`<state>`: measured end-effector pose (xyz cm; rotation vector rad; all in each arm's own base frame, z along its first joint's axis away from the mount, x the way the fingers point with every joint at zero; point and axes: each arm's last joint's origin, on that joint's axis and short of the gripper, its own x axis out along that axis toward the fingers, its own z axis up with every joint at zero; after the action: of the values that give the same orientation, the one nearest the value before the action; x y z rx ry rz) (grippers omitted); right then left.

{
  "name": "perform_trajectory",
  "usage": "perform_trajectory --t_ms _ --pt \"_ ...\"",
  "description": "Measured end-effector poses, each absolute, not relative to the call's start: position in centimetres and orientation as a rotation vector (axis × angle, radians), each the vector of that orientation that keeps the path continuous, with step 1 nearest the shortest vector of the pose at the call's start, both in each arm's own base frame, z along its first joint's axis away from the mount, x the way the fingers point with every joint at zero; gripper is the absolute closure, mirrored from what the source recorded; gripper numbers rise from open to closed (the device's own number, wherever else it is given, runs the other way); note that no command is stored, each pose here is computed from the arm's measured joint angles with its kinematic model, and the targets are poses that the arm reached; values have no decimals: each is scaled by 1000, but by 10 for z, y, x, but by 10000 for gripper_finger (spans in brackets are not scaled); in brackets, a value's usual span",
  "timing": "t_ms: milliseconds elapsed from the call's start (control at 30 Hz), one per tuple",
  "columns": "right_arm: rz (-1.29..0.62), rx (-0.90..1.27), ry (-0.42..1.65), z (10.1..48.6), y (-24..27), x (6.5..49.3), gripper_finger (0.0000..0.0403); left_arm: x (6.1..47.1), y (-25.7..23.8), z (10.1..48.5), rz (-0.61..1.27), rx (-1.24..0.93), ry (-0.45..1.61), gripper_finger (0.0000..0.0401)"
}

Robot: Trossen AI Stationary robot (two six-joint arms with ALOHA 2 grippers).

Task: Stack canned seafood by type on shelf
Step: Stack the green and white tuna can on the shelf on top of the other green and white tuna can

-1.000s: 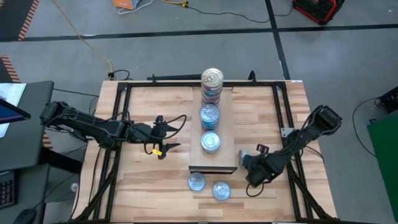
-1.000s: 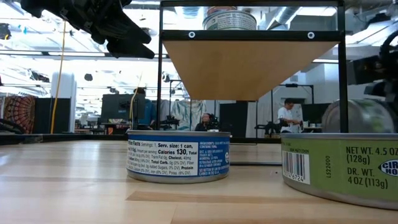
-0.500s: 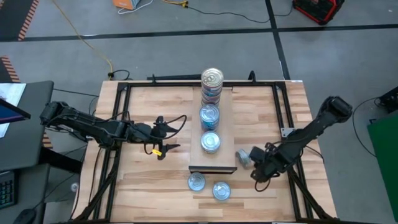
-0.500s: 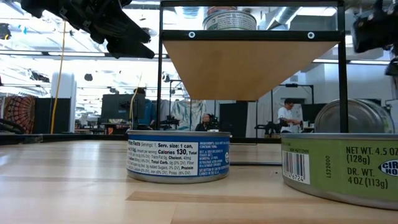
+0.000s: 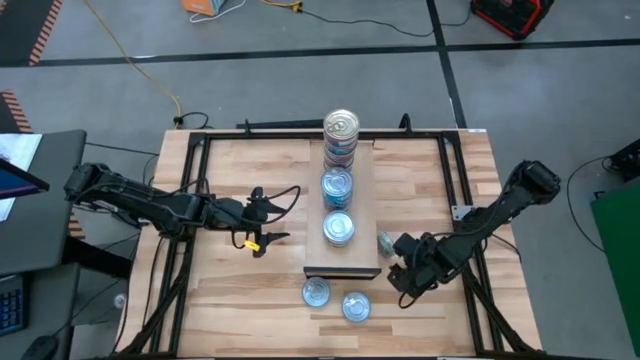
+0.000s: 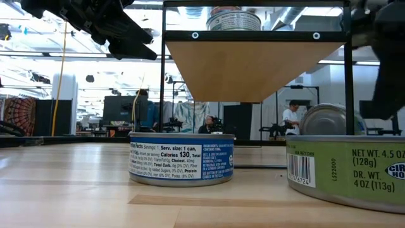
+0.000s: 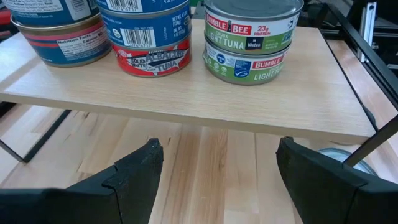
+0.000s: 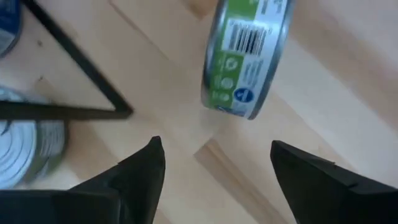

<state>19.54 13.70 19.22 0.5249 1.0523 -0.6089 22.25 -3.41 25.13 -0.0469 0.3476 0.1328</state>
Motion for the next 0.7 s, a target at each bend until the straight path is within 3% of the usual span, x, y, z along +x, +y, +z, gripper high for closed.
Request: perform_trajectory --t_ms 367,700 --pt "-782 189 687 181 149 204 91 223 -34 251 134 -46 349 99" --pt "-904 116 674 149 143 218 92 222 -34 251 136 -53 348 99"
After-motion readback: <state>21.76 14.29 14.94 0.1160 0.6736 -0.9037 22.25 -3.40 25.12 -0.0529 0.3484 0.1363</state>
